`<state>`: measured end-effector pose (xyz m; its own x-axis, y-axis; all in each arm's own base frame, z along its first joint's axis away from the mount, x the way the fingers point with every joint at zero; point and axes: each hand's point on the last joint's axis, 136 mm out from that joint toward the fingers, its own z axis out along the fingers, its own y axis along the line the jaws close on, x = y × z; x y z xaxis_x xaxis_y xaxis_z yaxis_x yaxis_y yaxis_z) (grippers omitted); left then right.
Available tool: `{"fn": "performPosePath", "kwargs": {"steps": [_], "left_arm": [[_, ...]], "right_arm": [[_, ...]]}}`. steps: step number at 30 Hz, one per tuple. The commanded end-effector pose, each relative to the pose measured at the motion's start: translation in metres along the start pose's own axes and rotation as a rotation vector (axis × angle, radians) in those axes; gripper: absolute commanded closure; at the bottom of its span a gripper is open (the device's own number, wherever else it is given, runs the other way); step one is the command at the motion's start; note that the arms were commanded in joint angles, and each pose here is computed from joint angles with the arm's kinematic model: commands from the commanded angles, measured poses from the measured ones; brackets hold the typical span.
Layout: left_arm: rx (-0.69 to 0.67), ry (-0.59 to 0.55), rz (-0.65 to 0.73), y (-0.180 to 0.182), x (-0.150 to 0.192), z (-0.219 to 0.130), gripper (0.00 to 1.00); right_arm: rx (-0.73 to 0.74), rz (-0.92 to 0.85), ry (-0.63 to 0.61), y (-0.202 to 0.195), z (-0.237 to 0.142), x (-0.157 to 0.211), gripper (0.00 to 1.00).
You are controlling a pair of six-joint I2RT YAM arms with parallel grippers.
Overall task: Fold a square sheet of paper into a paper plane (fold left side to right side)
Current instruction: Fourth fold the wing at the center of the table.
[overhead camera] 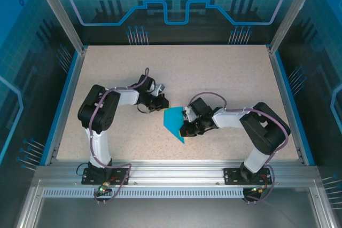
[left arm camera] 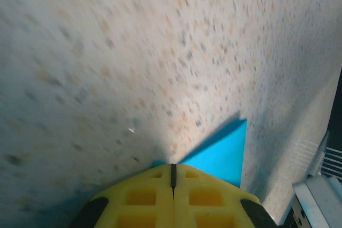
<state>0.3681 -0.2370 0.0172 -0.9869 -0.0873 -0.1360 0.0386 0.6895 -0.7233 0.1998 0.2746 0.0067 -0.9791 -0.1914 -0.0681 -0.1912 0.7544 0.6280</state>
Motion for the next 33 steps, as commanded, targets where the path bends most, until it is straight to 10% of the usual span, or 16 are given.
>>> {"fn": "performPosePath", "kwargs": {"steps": [1, 11, 18, 33], "left_arm": [[-0.04, -0.038, 0.013, 0.011, -0.021, -0.007, 0.91], [0.0, -0.099, 0.039, -0.023, -0.048, -0.042, 0.7], [-0.043, -0.19, -0.006, -0.04, -0.019, -0.094, 0.43], [0.03, -0.063, -0.14, -0.035, 0.065, -0.063, 0.41]], "right_arm": [[0.207, 0.125, 0.151, -0.057, 0.013, 0.054, 1.0], [0.096, 0.105, 0.046, -0.025, 0.013, 0.023, 1.0], [-0.008, -0.041, -0.156, 0.025, -0.018, -0.027, 0.81], [0.078, -0.171, -0.396, 0.035, -0.089, -0.048, 0.54]]}}
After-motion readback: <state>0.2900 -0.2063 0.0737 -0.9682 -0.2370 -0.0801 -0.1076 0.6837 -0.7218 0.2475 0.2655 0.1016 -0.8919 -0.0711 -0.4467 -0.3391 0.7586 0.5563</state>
